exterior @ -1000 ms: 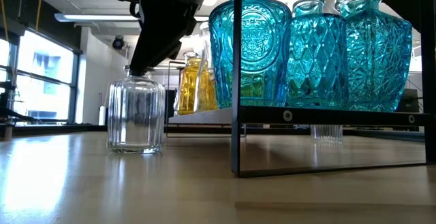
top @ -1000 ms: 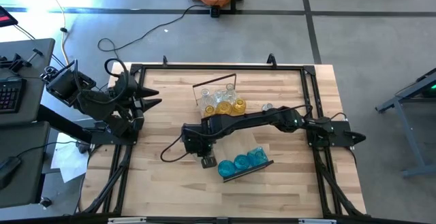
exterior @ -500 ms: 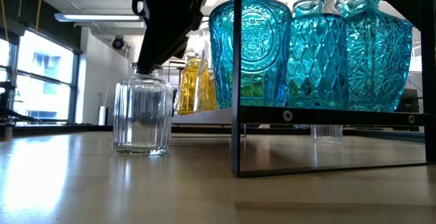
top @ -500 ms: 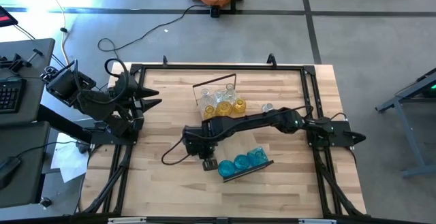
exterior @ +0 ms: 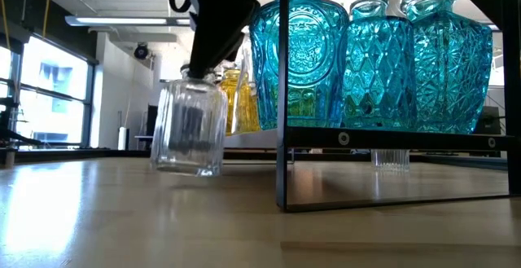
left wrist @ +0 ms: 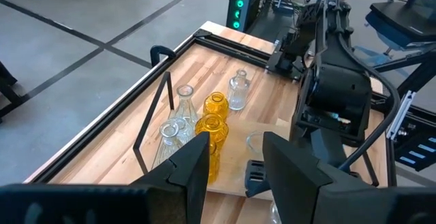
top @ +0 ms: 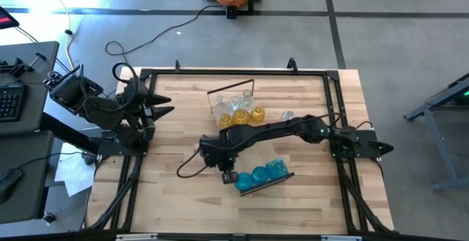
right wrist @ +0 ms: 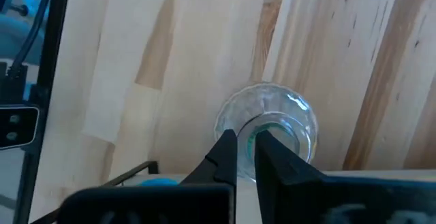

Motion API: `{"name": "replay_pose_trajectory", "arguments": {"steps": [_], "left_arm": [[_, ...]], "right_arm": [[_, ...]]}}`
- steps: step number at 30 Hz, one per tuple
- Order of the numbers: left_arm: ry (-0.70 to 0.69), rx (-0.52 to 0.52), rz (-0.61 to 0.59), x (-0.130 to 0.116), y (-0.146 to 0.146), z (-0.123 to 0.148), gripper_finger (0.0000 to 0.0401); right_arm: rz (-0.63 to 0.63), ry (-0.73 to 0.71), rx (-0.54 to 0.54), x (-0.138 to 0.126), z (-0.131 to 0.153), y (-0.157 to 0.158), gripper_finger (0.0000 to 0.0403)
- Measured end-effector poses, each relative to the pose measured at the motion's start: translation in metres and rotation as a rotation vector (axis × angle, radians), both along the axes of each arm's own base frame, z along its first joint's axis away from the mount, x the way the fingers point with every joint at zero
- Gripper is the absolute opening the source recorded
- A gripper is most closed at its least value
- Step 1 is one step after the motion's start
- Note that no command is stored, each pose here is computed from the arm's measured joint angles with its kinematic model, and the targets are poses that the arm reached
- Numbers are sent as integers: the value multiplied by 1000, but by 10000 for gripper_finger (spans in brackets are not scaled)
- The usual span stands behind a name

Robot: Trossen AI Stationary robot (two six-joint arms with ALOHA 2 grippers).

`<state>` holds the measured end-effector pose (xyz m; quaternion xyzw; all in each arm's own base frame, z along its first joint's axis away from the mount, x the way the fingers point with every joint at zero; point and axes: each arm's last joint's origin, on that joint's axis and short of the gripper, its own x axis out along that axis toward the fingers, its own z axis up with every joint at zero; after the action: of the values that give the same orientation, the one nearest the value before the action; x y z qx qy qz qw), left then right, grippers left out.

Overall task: Sort vases onto shelf
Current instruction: Put the transparent crystal vase on the shelf aligned with the other transparent crystal vase

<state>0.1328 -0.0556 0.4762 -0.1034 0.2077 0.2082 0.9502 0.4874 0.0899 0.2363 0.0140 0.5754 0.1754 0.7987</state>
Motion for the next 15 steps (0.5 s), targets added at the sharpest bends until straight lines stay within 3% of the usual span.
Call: {"name": "replay_pose_trajectory", "arguments": {"steps": [8,15], "left_arm": [[-10,-6,-1,1,0,1,127],[-14,8,-10,1,-1,2,127]], "right_arm": [[32,-16,54,-3,9,7,1],[28,-106,80,-7,35,9,1]]}}
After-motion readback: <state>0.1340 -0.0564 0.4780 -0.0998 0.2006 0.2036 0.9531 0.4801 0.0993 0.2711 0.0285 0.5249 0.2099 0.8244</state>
